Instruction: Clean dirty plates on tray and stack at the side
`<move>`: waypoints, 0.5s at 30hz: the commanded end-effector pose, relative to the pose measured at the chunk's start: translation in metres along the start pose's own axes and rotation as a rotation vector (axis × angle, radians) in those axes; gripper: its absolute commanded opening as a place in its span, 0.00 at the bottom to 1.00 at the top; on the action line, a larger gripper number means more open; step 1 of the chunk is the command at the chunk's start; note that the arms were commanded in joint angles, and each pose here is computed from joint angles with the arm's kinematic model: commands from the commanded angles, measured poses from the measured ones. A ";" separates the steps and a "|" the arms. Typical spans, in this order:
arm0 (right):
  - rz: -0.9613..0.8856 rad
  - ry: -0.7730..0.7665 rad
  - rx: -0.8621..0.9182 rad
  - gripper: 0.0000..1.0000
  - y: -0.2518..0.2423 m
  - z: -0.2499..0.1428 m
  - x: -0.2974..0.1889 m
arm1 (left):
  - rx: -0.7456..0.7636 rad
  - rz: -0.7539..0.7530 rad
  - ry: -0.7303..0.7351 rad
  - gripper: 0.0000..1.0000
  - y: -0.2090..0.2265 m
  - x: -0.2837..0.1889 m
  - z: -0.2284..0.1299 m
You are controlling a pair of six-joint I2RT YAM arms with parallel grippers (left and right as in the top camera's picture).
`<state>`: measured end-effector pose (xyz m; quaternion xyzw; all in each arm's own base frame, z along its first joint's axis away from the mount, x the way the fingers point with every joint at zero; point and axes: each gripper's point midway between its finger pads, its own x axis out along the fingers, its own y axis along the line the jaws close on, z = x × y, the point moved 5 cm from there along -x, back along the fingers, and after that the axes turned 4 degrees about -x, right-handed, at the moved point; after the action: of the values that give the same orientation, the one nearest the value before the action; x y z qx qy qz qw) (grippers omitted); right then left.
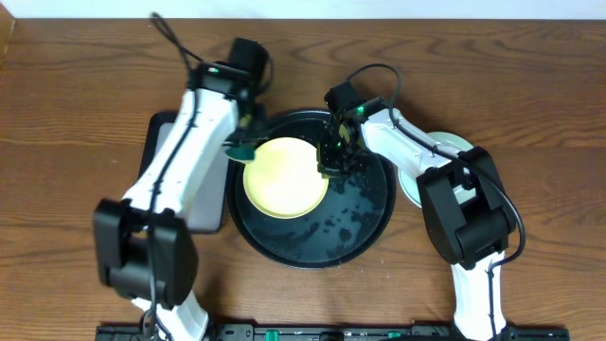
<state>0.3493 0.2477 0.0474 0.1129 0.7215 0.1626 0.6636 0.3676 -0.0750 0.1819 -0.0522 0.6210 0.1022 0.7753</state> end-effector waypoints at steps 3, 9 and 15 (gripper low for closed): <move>-0.137 -0.065 -0.058 0.01 -0.007 -0.001 -0.012 | -0.101 0.010 -0.080 0.08 0.035 -0.029 0.015; -0.352 -0.288 -0.182 0.01 0.006 -0.003 -0.075 | -0.149 0.023 -0.079 0.08 0.052 -0.026 0.021; -0.636 -0.491 -0.284 0.01 0.019 -0.020 -0.130 | -0.153 0.023 -0.082 0.07 0.053 -0.026 0.022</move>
<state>0.3367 0.2275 0.1464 -0.0879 0.5854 0.0795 0.8020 0.3683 -0.0236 0.2036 -0.0967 0.5960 0.1531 0.7823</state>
